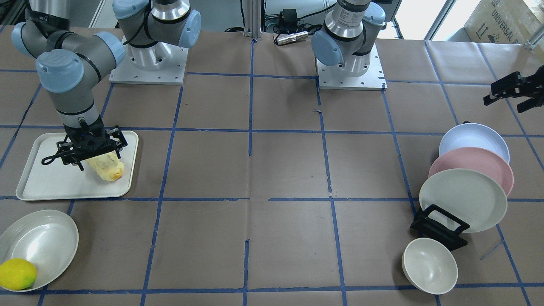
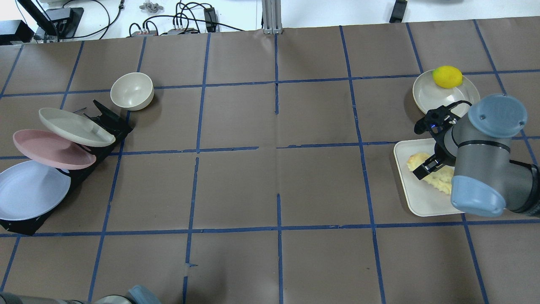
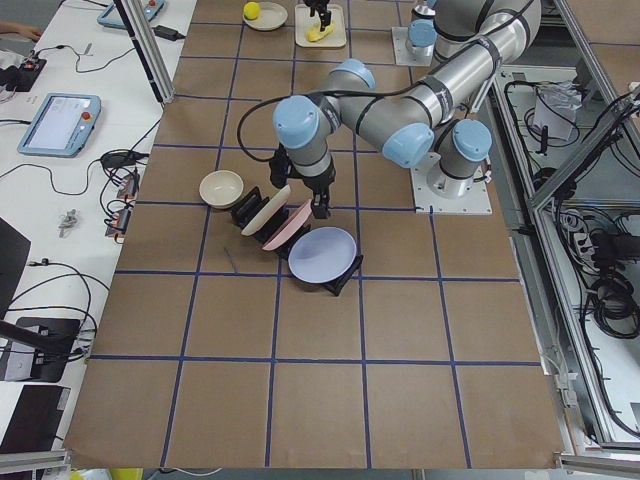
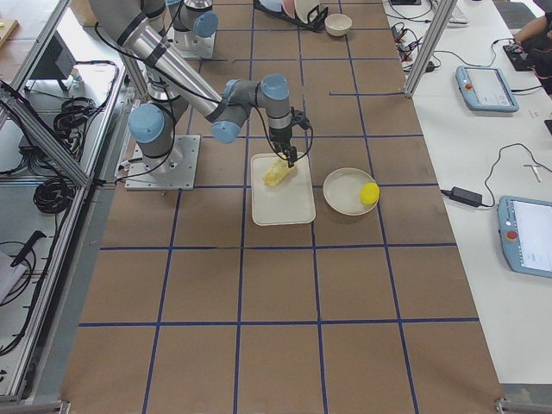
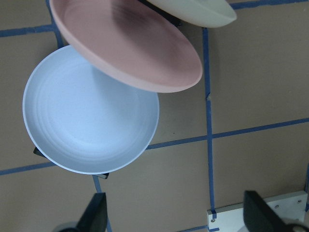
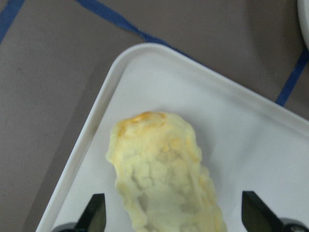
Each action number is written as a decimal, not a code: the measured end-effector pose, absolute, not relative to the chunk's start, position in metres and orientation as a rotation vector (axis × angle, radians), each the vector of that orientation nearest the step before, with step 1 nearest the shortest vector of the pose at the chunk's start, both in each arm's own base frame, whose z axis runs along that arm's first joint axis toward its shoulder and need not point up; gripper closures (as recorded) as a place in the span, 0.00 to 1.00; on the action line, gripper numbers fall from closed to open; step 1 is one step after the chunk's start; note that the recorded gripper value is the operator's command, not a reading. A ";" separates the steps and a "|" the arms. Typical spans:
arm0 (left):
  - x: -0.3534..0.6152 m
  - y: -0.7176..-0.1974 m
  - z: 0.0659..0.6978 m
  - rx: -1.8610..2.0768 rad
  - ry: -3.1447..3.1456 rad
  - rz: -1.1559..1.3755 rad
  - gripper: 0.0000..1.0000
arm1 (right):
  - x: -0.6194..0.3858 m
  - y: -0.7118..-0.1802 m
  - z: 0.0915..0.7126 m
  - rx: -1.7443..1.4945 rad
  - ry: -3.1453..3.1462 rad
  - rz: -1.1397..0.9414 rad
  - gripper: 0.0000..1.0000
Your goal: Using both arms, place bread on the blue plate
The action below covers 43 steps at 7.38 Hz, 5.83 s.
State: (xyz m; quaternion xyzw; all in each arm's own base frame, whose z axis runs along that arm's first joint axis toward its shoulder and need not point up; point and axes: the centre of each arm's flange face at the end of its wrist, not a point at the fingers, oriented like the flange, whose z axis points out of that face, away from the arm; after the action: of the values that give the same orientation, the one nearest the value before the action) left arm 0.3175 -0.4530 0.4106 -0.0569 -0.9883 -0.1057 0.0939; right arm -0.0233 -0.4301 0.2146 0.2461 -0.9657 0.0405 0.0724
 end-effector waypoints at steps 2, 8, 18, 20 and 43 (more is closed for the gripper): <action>0.397 -0.440 0.361 -0.189 -2.840 -0.246 0.00 | -0.033 -0.414 0.204 0.690 -2.952 0.115 0.00; 0.458 -0.475 0.219 -0.173 -2.740 -0.234 0.19 | -0.041 -0.416 0.203 0.857 -2.882 0.168 0.00; 0.430 -0.485 0.257 -0.159 -2.768 -0.279 0.96 | -0.039 -0.431 0.200 0.980 -2.808 0.336 0.93; 0.417 -0.471 0.295 -0.156 -2.786 -0.321 0.96 | -0.043 -0.454 0.263 0.868 -2.879 0.369 0.92; -0.182 -0.589 0.273 0.248 -2.677 -0.052 0.00 | 0.122 -0.576 0.413 0.060 -3.078 -0.124 0.87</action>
State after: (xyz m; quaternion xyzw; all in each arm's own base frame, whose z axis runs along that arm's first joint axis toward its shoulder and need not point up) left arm -0.1819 -0.5895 0.2732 0.0900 -0.9701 -0.0188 0.2245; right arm 0.1225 -0.5764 0.4132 0.0194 -0.9986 -0.0401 0.0301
